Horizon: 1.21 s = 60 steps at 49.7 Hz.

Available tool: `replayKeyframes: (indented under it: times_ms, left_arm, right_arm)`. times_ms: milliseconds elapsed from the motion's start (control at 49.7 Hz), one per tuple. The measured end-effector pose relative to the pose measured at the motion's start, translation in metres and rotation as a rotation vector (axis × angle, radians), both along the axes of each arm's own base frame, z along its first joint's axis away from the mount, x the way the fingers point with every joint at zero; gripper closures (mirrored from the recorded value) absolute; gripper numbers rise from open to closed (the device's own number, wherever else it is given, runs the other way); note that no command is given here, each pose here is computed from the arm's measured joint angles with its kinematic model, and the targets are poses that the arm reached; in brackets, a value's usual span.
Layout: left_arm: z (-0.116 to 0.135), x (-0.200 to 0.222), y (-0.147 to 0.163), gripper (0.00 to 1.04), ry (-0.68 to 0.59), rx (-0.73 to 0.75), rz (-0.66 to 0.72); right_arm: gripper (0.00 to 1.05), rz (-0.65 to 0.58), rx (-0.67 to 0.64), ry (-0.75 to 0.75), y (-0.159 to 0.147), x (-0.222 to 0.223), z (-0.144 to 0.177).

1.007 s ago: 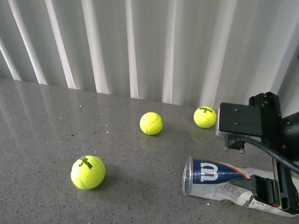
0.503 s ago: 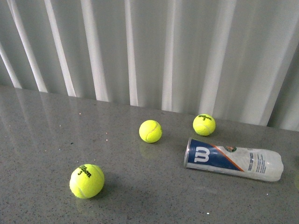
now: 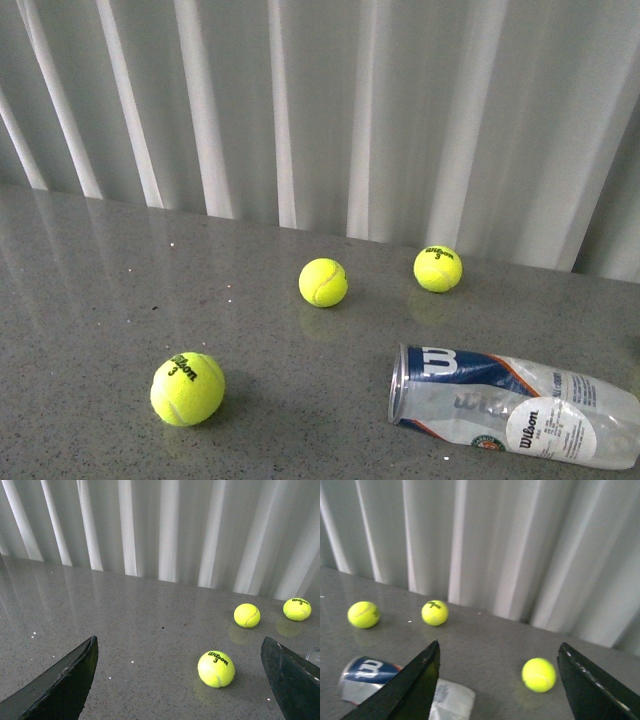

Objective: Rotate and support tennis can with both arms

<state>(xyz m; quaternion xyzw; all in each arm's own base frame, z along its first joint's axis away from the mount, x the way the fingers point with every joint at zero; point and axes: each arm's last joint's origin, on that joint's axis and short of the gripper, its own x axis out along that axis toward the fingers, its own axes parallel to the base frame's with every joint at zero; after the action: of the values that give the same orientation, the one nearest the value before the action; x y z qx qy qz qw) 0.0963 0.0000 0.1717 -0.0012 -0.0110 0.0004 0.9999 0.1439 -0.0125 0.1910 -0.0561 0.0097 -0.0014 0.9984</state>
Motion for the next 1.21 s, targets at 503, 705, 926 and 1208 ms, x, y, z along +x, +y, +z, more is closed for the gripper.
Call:
replayKeyframes:
  times_ms: [503, 705, 926, 1208]
  left_arm:
    - [0.0, 0.0, 0.0, 0.07, 0.0, 0.0, 0.0]
    - [0.0, 0.0, 0.0, 0.07, 0.0, 0.0, 0.0]
    - [0.0, 0.0, 0.0, 0.07, 0.0, 0.0, 0.0]
    - [0.0, 0.0, 0.0, 0.07, 0.0, 0.0, 0.0]
  right_arm:
    - [1.01, 0.001, 0.099, -0.023, 0.012, -0.024, -0.023]
    - [1.01, 0.002, 0.099, -0.028, 0.012, -0.03, -0.023]
    - [1.01, 0.002, 0.099, -0.027, 0.012, -0.034, -0.023]
    - [1.01, 0.002, 0.1, -0.023, 0.012, -0.046, -0.026]
